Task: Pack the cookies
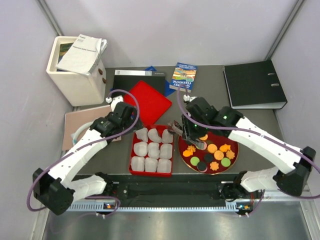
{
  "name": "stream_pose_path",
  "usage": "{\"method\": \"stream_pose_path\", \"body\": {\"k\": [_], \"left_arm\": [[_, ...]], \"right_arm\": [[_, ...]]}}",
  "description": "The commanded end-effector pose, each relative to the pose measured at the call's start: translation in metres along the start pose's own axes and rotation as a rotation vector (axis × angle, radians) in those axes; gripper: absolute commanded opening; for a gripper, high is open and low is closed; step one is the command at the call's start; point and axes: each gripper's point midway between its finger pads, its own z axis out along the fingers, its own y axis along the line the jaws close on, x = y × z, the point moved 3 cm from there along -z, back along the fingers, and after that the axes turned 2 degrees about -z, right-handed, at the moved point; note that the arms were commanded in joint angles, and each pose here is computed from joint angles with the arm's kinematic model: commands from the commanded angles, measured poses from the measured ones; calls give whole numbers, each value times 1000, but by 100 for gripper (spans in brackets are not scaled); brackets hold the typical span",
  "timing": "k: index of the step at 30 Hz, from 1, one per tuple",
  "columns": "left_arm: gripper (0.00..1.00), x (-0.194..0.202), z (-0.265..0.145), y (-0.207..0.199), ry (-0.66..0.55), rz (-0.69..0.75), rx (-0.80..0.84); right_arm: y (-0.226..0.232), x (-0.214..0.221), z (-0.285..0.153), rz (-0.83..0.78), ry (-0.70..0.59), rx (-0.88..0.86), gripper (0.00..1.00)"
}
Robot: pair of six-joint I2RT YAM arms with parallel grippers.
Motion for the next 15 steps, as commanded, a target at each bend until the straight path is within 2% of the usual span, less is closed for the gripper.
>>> {"method": "stream_pose_path", "body": {"k": [1,15], "left_arm": [[99,1,-6,18,-20,-6,-59],[99,9,-9,32,-9,-8,-79]], "right_arm": [[36,-37,-3,-62,-100,-134,30],[71,-47,38,-134,-12,-196,32]]}}
